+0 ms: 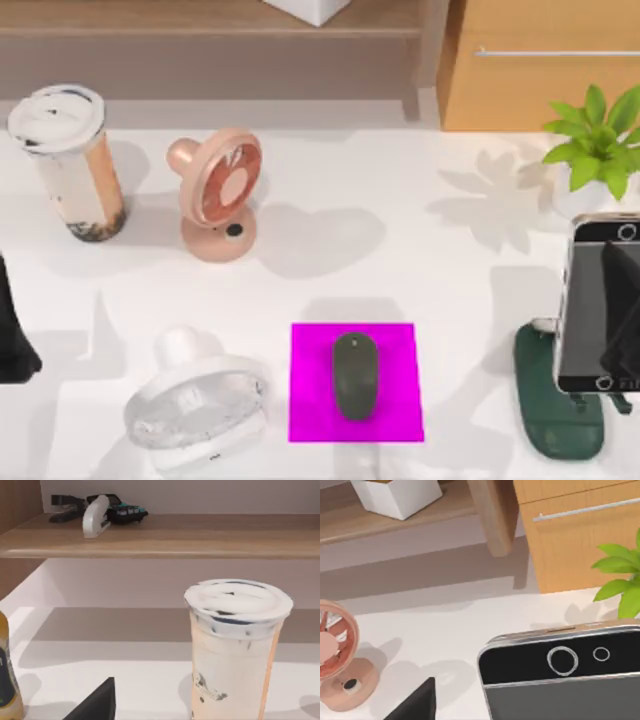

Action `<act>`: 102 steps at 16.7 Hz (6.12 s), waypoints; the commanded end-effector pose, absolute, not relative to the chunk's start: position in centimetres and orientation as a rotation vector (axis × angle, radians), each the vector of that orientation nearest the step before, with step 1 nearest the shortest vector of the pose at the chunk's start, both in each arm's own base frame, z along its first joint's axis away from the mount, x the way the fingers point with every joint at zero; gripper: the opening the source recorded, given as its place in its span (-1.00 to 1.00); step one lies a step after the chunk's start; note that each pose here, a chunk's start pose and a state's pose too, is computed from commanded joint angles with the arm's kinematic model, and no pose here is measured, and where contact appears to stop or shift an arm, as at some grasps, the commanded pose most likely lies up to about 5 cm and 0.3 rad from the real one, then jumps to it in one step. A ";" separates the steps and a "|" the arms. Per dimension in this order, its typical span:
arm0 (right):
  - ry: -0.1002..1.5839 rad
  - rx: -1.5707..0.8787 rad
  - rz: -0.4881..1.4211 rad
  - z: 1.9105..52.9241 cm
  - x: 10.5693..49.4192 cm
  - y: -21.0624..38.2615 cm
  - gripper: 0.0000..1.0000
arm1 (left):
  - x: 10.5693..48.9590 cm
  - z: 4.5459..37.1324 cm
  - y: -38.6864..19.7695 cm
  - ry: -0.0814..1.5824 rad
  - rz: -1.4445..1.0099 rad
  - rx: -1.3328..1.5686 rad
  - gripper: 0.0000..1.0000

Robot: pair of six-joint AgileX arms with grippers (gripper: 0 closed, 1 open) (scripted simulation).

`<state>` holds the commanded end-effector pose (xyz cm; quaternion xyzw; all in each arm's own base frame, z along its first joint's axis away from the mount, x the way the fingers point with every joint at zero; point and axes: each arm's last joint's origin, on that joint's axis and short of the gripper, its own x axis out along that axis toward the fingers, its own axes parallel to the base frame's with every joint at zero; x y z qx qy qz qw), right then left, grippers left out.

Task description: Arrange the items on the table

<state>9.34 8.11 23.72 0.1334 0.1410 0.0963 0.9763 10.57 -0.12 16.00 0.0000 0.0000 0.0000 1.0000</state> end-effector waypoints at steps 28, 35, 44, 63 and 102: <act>0.000 0.000 0.000 16.0 10.6 -0.1 1.00 | 12.3 16.2 -0.7 0.029 -0.049 -0.041 1.00; 0.000 0.000 0.000 16.0 10.6 -0.1 1.00 | 17.1 15.9 -1.7 0.092 -0.069 -0.080 1.00; 0.000 0.000 0.000 16.0 10.6 -0.1 1.00 | 25.2 10.3 -2.8 0.148 -0.044 -0.042 1.00; 0.000 0.000 0.000 16.0 10.6 -0.1 1.00 | 31.3 7.4 -3.0 0.099 -0.027 -0.010 1.00; 0.000 0.000 0.000 16.0 10.6 -0.1 1.00 | 32.3 10.6 -3.5 0.004 -0.042 -0.017 -1.00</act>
